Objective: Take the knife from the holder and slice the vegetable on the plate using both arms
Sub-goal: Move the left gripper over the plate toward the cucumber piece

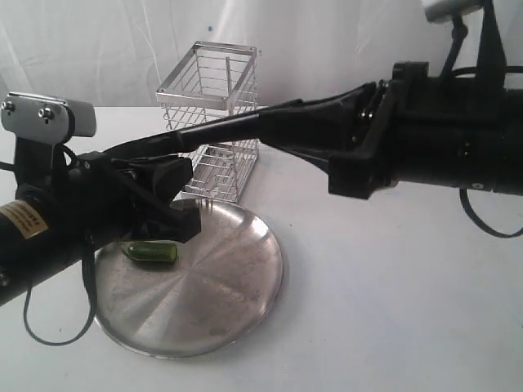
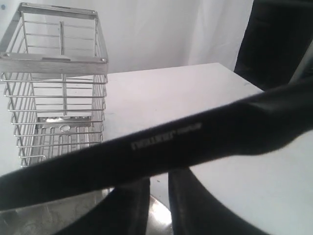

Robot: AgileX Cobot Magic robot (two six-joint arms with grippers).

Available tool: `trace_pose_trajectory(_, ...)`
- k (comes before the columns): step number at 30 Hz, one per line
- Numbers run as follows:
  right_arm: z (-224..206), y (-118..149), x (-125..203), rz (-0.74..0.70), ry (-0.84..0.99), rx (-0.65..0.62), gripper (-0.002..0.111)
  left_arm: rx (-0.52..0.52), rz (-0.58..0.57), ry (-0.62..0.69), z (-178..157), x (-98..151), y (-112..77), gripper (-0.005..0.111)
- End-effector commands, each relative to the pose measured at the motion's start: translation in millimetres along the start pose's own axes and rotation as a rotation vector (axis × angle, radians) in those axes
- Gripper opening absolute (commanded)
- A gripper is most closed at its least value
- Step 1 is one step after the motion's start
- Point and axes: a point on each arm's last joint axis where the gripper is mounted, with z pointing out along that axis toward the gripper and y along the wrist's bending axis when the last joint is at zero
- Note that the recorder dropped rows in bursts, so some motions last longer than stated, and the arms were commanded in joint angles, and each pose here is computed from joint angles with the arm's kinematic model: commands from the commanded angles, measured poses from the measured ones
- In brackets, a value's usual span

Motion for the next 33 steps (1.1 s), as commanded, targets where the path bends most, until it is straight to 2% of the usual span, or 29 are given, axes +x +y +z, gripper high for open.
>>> trace_pose_trajectory(1,-1,4,15,-0.045,0.149,-0.045,0.005,0.0,0.022,-0.001,0,-1,-1.2,0.021)
trace_pose_trajectory(7,-4,2,27,-0.052,0.281,-0.03,0.005,0.0,0.022,-0.001,0,-1,-1.2,0.021)
trace_pose_trajectory(14,-4,2,27,-0.044,0.278,-0.022,0.005,0.004,0.017,0.03,0,2,-1.6,0.021)
trace_pose_trajectory(19,-3,-12,22,0.055,0.222,0.144,0.0,0.01,0.016,0.063,0,4,-2.0,0.021)
trace_pose_trajectory(33,-4,-17,22,0.058,0.207,0.191,0.0,0.025,0.08,0.121,-2,9,-3.0,0.021)
